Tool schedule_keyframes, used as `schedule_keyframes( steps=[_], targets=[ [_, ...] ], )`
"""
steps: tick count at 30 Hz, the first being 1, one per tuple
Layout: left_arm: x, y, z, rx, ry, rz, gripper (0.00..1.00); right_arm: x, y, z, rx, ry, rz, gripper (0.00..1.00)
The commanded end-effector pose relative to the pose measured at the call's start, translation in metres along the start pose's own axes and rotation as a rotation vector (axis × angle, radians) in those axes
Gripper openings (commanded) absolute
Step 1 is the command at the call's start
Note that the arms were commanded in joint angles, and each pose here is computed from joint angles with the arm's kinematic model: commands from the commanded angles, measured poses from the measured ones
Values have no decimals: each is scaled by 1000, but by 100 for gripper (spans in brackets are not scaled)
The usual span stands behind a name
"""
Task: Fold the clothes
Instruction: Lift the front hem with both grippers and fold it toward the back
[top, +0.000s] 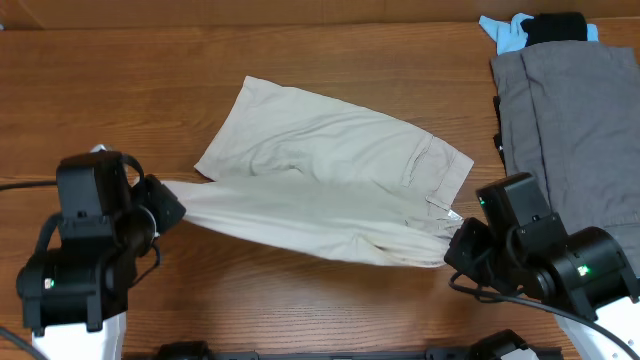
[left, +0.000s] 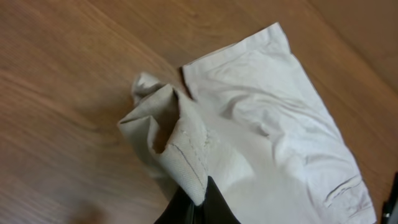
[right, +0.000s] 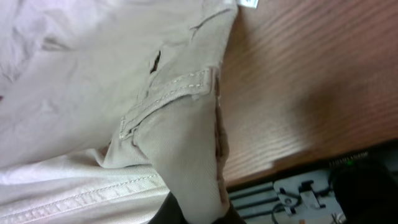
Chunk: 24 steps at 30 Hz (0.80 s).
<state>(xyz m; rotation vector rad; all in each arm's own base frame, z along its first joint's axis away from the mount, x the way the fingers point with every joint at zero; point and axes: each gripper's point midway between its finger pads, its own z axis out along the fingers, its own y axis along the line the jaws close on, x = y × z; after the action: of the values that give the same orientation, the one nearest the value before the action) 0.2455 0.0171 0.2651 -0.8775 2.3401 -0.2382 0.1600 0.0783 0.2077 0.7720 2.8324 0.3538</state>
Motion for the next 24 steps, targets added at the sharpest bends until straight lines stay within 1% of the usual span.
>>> schedule_keyframes(
  steps=[1,6,10,12,13,16,19,24],
  targets=[
    [-25,1,14,-54,-68,21,4,-31,-16,1,106,-148,35,4],
    [-38,-36,59,6,-48,62,4,-47,-16,25,149,-140,77,4],
    [-45,-77,105,69,-61,132,4,-64,-22,50,195,-130,123,4],
    [-49,-98,130,103,-80,154,4,-76,-23,62,204,-131,135,4],
    [-52,-113,150,129,-93,164,4,-86,-23,71,211,-135,146,4],
    [-52,-139,186,178,-118,178,4,-111,-22,88,209,-152,156,4],
    [-50,-155,213,215,-136,173,4,-132,-22,105,207,-167,166,4],
    [-48,-169,248,254,-158,157,4,-160,-19,141,205,-175,168,4]
  ],
)
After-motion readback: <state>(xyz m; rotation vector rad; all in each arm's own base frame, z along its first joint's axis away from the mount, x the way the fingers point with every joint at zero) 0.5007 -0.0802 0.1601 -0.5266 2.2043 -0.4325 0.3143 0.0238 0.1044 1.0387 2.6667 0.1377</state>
